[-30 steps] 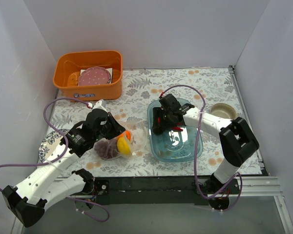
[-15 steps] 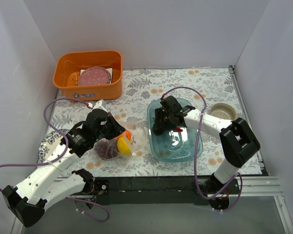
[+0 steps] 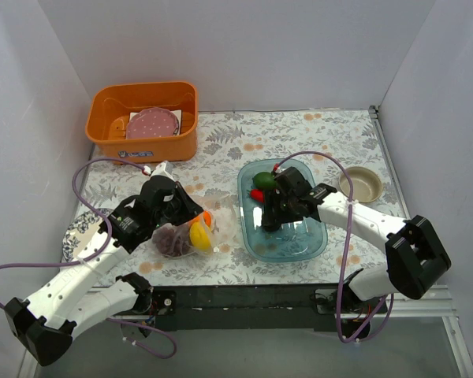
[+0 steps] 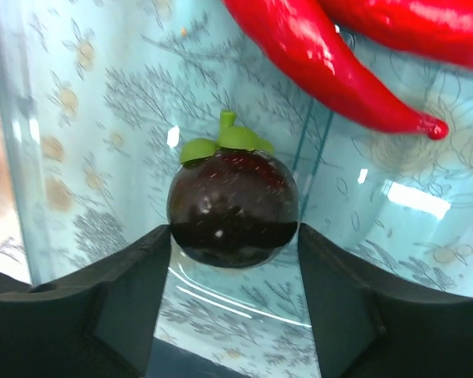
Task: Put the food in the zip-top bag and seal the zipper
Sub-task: Pick up the fake fruit from the bin, then place the fake fruit in the zipper food storage bag, then pick up the fake fruit from the bin.
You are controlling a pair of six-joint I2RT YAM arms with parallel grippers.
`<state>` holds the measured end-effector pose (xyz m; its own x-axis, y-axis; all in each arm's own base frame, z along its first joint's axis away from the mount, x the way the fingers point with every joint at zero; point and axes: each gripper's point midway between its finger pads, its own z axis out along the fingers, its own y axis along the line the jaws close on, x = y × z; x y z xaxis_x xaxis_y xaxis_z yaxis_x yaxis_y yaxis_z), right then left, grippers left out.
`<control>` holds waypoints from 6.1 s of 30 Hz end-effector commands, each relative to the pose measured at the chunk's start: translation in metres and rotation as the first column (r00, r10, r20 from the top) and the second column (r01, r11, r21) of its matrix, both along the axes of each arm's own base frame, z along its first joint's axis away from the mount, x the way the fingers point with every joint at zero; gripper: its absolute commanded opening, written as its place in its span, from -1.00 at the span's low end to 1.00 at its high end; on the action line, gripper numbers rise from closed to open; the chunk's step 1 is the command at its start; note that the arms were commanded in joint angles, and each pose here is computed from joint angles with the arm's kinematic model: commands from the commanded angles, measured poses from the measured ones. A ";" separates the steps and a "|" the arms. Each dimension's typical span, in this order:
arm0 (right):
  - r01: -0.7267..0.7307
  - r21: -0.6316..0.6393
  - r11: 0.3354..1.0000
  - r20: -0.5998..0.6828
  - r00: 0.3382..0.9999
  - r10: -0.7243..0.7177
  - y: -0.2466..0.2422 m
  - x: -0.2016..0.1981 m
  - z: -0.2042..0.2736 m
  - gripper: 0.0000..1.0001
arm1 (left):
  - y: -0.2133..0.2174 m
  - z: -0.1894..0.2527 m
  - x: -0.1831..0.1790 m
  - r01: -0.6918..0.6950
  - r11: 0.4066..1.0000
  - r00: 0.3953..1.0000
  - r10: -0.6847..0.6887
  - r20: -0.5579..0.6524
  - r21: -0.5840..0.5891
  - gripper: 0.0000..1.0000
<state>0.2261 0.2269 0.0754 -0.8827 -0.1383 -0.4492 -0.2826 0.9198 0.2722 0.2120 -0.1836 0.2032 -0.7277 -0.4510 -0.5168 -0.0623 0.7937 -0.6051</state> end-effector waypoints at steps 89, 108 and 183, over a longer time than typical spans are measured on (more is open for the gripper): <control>-0.087 0.419 0.904 0.155 0.988 0.023 0.060 0.008 0.104 -0.01 | -0.009 -0.002 0.000 0.032 0.999 0.999 -0.032 -0.004 -0.022 -1.00; -0.267 0.625 0.734 0.113 0.961 0.253 0.179 -0.028 0.093 0.03 | -0.011 0.015 0.000 0.033 0.998 0.999 -0.032 0.018 -0.061 -1.00; -0.026 0.039 0.999 0.300 0.954 0.014 0.025 0.133 0.050 0.96 | 0.005 0.009 -0.008 -0.019 0.998 0.999 0.020 0.027 -0.054 -1.00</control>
